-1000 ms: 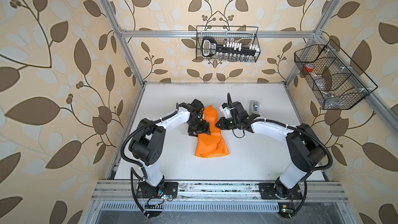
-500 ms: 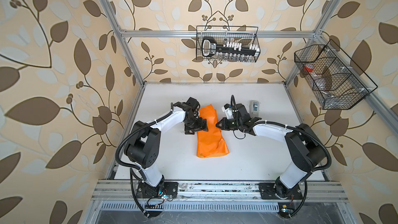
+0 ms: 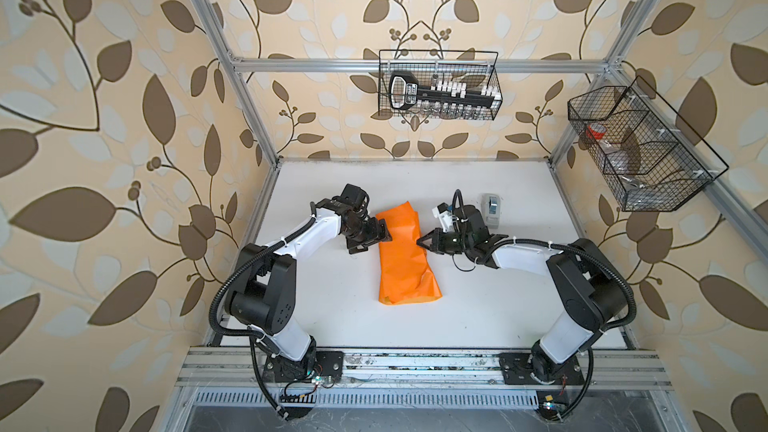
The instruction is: Wrap the gift box in paper
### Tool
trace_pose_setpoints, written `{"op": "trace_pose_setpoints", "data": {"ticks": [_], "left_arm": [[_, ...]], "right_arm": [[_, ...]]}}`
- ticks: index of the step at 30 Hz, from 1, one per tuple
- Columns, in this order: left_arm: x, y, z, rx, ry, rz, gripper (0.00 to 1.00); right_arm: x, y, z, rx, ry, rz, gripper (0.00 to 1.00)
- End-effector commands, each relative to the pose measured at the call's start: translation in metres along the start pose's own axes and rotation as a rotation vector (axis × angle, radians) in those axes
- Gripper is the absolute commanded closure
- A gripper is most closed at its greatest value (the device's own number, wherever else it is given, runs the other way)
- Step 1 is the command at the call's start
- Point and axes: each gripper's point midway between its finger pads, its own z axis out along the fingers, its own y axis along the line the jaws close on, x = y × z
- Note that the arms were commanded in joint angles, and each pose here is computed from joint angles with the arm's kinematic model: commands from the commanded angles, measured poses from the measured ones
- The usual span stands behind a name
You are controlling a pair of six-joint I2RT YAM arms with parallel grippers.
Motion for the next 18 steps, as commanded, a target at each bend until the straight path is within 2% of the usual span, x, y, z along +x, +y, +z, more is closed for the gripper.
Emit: {"op": "trace_pose_setpoints", "data": {"ticks": [1,18], "left_arm": [[0.002,-0.005,0.004,0.035,0.008,-0.007,0.13],[0.007,-0.001,0.016,0.058,0.017,-0.005,0.16]], "right_arm": [[0.006,-0.004,-0.004,-0.041,0.010,0.050,1.00],[0.008,-0.010,0.001,-0.222,-0.014,0.186,1.00]]}}
